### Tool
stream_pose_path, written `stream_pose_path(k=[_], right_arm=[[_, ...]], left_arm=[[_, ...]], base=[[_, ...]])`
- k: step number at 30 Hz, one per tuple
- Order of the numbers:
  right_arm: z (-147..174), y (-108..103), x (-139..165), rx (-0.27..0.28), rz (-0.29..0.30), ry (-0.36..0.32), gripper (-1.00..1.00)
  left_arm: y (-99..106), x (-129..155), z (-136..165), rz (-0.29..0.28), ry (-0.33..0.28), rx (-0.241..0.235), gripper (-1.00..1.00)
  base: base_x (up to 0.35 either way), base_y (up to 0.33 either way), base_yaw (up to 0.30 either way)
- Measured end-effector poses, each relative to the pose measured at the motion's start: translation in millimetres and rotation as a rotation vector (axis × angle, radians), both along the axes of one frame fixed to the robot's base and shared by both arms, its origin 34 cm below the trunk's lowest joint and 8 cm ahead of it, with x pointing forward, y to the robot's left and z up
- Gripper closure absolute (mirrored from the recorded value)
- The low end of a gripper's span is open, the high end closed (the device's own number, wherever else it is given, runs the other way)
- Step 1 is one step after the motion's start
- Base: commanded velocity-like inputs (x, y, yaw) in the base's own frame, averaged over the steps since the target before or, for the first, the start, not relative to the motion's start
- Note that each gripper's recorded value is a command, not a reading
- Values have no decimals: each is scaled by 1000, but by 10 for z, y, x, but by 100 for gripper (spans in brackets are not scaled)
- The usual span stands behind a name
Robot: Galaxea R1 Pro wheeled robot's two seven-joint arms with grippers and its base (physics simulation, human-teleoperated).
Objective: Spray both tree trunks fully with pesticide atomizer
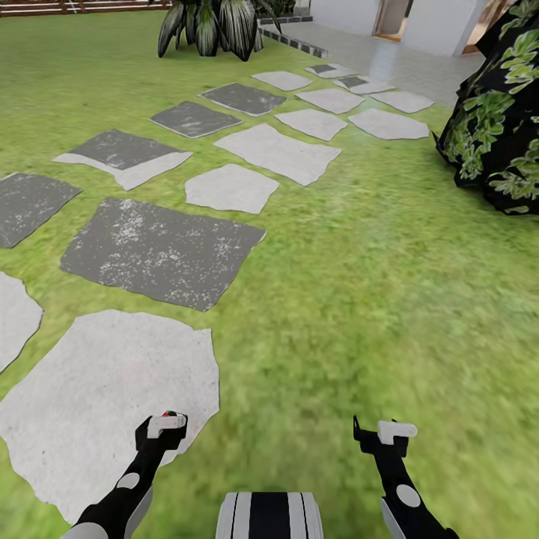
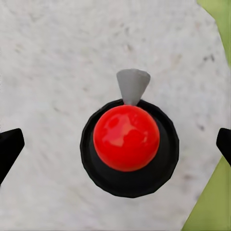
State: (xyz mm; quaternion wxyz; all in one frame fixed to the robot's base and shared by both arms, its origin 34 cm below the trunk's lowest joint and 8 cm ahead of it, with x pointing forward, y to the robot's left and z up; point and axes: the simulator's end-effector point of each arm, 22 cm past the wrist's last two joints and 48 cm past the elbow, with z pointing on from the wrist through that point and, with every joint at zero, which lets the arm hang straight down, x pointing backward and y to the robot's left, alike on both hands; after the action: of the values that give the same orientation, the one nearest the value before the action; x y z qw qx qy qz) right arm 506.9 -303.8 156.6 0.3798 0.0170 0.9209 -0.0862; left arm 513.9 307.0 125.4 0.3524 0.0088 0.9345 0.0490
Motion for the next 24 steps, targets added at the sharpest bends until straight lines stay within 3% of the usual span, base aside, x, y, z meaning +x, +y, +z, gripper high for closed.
stream_pose_path(k=[24], right_arm=[[10, 0, 8, 0, 0, -2, -100]], left_arm=[[-1, 9, 10, 0, -2, 0, -100]], base=[[-18, 0, 0]])
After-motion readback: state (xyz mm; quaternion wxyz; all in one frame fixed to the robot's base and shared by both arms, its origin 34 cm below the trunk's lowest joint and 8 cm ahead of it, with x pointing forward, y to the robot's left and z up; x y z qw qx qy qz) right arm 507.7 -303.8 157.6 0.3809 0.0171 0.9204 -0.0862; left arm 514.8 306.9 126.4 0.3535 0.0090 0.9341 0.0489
